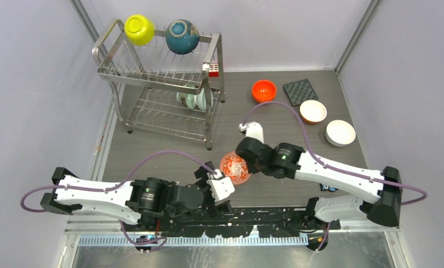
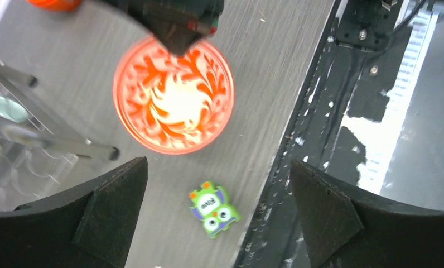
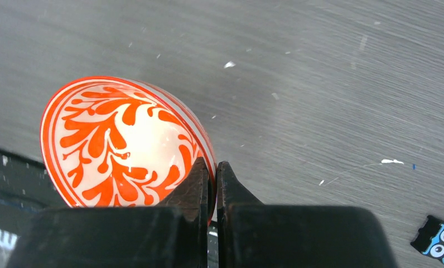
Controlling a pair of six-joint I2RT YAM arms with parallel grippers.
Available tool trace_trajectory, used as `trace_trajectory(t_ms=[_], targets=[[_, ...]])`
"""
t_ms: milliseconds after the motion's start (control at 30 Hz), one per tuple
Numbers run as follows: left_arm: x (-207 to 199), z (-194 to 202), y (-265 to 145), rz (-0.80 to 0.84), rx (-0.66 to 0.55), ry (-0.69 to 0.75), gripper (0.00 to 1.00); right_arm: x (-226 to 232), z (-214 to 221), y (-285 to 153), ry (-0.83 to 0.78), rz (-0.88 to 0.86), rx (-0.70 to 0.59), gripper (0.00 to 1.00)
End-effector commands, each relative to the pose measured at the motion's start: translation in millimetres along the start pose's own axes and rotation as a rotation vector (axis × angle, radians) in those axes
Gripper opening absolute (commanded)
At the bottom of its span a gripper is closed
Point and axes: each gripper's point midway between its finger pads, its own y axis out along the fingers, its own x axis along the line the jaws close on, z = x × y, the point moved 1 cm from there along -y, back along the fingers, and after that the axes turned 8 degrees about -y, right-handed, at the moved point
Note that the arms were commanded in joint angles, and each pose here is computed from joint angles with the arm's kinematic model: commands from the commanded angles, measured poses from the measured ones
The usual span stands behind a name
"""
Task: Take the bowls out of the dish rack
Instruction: Place the bowl with the bowl.
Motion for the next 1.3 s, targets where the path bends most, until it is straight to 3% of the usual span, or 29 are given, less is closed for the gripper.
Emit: trace_trajectory(t_ms=[0, 167, 300, 533, 667, 800, 867, 1067, 1167, 1267], targets=[[6, -17, 7, -0.135, -0.146, -0.512, 1.0, -21, -30, -13, 0.213, 0.017, -0.191, 0.01], [48, 0, 17, -0.324, -0.204, -1.031, 1.0, -19, -27, -14, 0.244, -0.005, -0.194, 0.01], [66, 3, 27, -0.411, -0.177, -1.264, 1.0, -15, -25, -12, 0.265, -0.023, -0.186, 0.01], [73, 2, 41, -0.524, -0.08, -1.29, 0.98, -12, -24, -12, 0.289, -0.044, -0.186, 0.01], [74, 9, 50, -0.56, -0.052, -1.257, 0.8, -9, -24, -12, 0.302, -0.053, -0.178, 0.01], [81, 21, 48, -0.667, 0.01, -1.197, 0.52, -10, -23, -13, 0.3, -0.045, -0.162, 0.01], [83, 25, 49, -0.694, 0.031, -1.181, 0.44, -9, -23, -14, 0.3, -0.044, -0.155, 0.01], [81, 38, 61, -0.726, 0.092, -1.16, 0.4, -6, -25, -16, 0.311, -0.059, -0.151, 0.01], [81, 45, 65, -0.749, 0.12, -1.164, 0.31, -6, -26, -17, 0.313, -0.062, -0.15, 0.01], [82, 48, 68, -0.758, 0.137, -1.169, 0.32, -5, -26, -17, 0.313, -0.065, -0.149, 0.01]])
